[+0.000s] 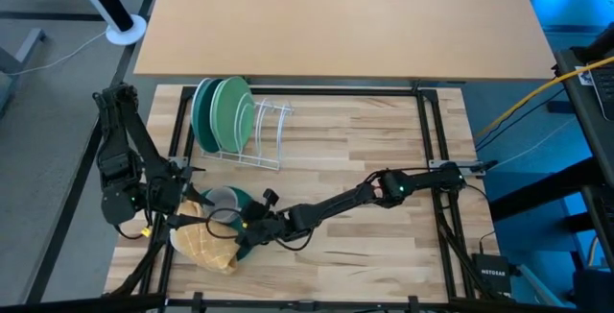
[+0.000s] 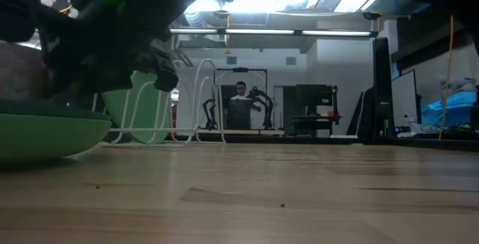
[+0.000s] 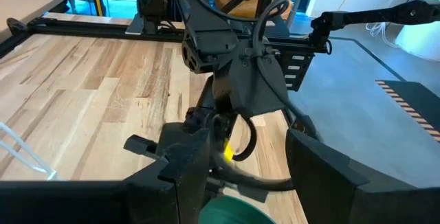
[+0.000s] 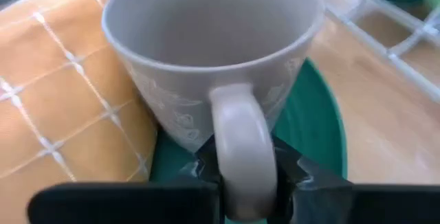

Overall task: Sort dishes
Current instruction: Move the gray mug to the top of the table

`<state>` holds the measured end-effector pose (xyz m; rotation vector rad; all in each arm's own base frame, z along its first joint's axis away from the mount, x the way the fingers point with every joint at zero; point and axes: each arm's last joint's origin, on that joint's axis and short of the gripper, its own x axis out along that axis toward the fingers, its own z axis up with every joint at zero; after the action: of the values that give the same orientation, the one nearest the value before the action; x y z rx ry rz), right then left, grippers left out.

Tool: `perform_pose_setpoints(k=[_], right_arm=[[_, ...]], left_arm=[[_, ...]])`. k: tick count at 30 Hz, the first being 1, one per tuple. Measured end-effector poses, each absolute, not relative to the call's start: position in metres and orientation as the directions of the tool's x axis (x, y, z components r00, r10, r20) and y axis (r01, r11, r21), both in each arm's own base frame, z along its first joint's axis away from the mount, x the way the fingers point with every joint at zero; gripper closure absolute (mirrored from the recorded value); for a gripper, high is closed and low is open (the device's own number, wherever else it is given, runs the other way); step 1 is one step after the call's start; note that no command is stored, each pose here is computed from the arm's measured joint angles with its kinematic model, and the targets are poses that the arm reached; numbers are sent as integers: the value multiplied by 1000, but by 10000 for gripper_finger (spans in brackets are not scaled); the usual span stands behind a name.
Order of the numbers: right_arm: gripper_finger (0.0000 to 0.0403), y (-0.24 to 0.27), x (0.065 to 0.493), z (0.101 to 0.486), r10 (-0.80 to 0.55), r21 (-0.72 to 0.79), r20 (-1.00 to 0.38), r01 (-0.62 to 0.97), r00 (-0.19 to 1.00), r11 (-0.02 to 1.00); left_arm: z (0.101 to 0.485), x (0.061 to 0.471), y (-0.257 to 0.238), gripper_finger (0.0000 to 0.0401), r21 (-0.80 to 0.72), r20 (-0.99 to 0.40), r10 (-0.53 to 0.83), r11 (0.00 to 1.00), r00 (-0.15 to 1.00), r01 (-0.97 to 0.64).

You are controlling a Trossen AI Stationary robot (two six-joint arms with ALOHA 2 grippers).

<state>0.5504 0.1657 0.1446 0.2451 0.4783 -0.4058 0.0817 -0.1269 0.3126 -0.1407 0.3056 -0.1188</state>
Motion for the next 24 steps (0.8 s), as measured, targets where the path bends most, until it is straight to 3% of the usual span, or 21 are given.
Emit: perform_pose_setpoints(k=[13,24], right_arm=[[346,167,555,153,-317,150,-416,408,852,901],[347,164,550,188,-372,25,-439,425,818,905]], left_arm=[[313,82,-127,219,-161,-290,-138,983,947,94],[315,81,-124,219,-136,-277,-138,985,951,103]])
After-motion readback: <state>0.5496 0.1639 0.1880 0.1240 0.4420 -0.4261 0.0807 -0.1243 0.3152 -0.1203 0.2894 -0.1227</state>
